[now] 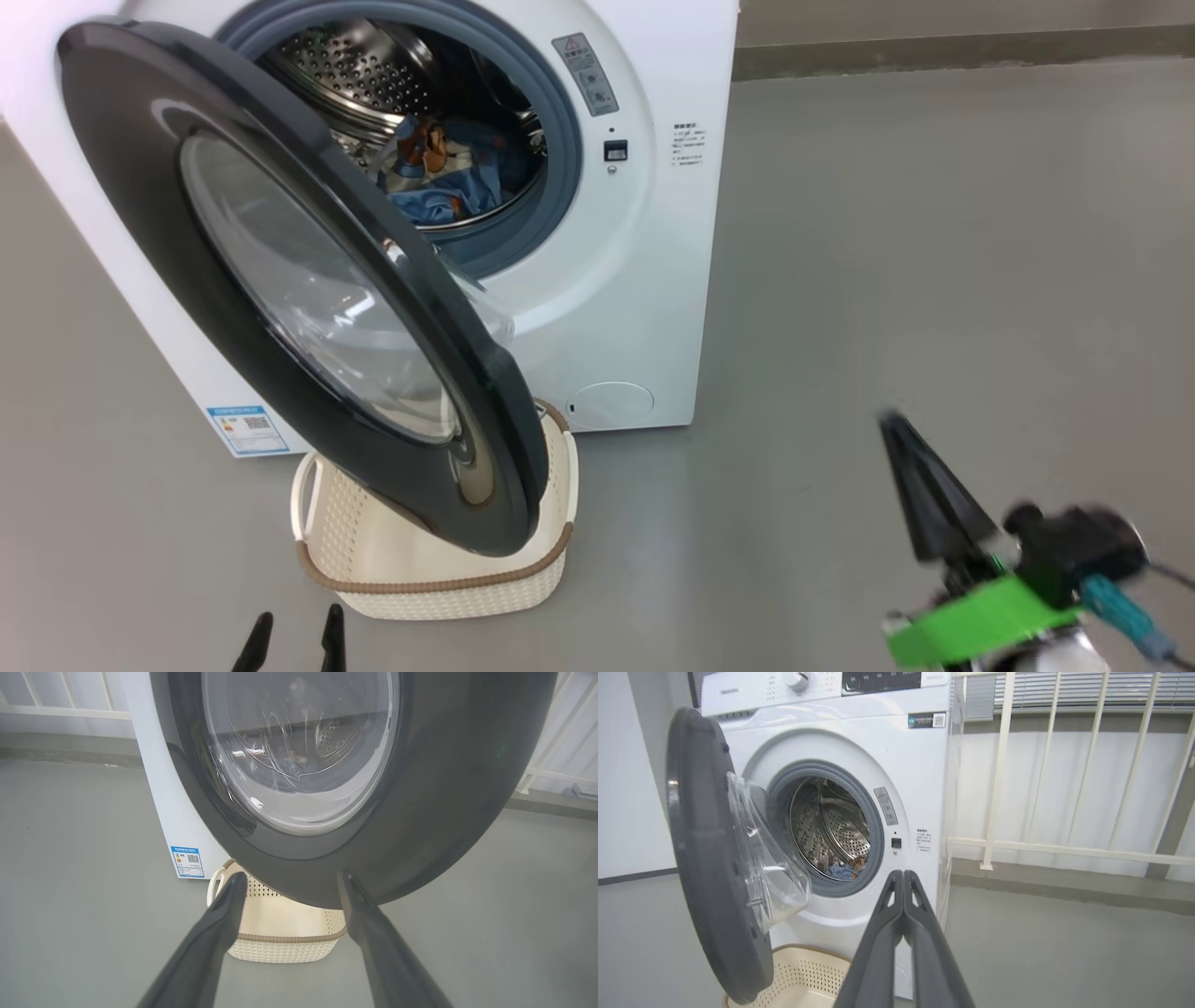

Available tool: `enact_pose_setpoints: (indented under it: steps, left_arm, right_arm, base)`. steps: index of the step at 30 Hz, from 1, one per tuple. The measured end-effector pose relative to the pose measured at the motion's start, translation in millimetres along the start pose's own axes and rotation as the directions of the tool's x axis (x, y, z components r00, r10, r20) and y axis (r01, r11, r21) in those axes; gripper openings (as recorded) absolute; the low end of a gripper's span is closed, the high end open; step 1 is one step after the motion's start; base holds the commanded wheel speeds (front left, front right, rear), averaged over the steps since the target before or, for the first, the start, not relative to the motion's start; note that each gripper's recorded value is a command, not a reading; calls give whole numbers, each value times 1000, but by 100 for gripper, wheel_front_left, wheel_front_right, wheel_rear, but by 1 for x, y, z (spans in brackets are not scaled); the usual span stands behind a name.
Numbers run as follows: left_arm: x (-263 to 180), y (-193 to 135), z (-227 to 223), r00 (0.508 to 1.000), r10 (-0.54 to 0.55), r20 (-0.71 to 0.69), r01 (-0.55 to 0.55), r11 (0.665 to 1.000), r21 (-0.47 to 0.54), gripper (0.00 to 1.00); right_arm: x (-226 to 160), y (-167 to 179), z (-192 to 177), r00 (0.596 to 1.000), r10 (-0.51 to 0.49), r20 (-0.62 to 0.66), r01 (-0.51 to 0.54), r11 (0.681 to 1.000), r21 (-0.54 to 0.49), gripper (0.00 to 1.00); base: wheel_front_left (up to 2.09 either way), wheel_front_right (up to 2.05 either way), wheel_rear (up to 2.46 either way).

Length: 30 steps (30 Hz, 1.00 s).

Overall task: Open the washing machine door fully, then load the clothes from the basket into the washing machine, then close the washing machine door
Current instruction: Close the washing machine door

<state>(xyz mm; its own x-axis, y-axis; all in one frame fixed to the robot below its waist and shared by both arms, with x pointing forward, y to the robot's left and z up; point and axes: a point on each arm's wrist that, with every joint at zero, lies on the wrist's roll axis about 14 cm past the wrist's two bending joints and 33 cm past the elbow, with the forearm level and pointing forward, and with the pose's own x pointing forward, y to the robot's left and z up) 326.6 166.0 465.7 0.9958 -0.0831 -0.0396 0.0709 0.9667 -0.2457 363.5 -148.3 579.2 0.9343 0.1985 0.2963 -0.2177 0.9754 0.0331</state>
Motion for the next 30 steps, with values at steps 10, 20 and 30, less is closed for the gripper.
enact_pose_setpoints:
  steps: [10, 20, 30]
  left_arm:
    - [-8, -3, -2, 1000, -1, -1, 1, 1000, -3, 100]
    - [-10, -9, 4, 1000, -8, 23, 8, 1000, -7, 100]
    - [-6, -15, 10, 999, -11, 39, 12, 1000, -18, 100]
  right_arm:
    - [48, 137, 116, 843, 389, 373, -434, 900, 43, 0]
    - [35, 233, 57, 747, 629, 216, -663, 731, 161, 0]
    - [35, 244, -31, 748, 664, -16, -628, 715, 307, 0]
  base:
    - [0, 0, 0]
    - [0, 0, 0]
    - [0, 0, 0]
